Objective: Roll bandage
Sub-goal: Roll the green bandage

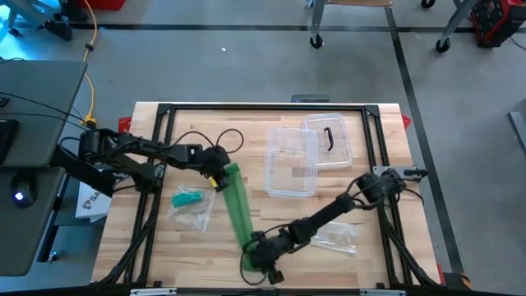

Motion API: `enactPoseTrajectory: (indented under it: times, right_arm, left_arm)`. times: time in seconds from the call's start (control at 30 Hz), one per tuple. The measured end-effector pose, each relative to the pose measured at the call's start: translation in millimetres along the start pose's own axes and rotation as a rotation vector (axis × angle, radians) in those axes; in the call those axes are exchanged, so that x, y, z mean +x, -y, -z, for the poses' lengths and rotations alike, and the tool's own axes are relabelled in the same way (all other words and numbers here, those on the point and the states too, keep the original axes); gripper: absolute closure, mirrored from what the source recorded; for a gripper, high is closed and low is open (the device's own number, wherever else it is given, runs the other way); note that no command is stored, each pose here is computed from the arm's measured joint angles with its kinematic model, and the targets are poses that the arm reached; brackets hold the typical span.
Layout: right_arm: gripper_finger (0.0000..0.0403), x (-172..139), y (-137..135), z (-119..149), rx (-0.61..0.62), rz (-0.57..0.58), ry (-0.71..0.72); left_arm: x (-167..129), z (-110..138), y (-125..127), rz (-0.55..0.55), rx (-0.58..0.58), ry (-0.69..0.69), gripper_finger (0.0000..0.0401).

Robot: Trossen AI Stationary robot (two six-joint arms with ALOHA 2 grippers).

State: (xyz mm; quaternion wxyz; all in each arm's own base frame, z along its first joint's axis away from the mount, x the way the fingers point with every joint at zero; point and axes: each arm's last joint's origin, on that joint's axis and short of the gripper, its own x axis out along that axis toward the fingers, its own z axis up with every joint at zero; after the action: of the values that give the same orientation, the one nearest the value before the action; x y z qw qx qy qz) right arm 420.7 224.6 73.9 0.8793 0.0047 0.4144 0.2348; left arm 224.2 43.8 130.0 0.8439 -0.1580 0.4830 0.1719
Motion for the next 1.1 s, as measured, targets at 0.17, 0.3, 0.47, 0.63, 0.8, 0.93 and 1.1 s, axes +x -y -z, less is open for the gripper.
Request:
enactPoseTrajectory:
  times: [0.17,0.3,0.47,0.63,0.8,0.93,1.1]
  right_arm:
    - [0.0402,-1.0,14.4,-6.8,0.014,0.022,0.062]
    - [0.0390,-5.0,21.8,-10.3,0.020,0.032,0.066]
    - [0.0339,-15.0,29.2,-17.5,0.013,0.038,0.073]
    - [0.0272,-20.3,46.7,-20.2,0.043,0.026,0.068]
    - [0.0223,-25.4,67.2,-21.3,0.059,0.055,0.058]
    - [0.0216,-28.0,79.8,-22.2,0.062,0.145,0.068]
    - [0.0218,-31.4,91.5,-22.9,0.046,0.240,0.073]
  left_arm:
    - [-4.8,-4.6,18.0,0.018,0.061,0.019,0.0311]
    - [-9.0,-9.2,29.5,0.042,0.094,0.033,0.0311]
    - [-11.6,-9.4,38.4,0.061,0.134,0.035,0.0311]
    - [-12.0,-4.7,40.6,0.022,0.172,0.014,0.0309]
    - [-12.7,-1.3,45.2,0.013,0.195,0.008,0.0308]
    - [-13.5,0.8,49.9,0.023,0.197,0.008,0.0307]
    - [-14.3,3.6,54.9,0.031,0.190,0.006,0.0307]
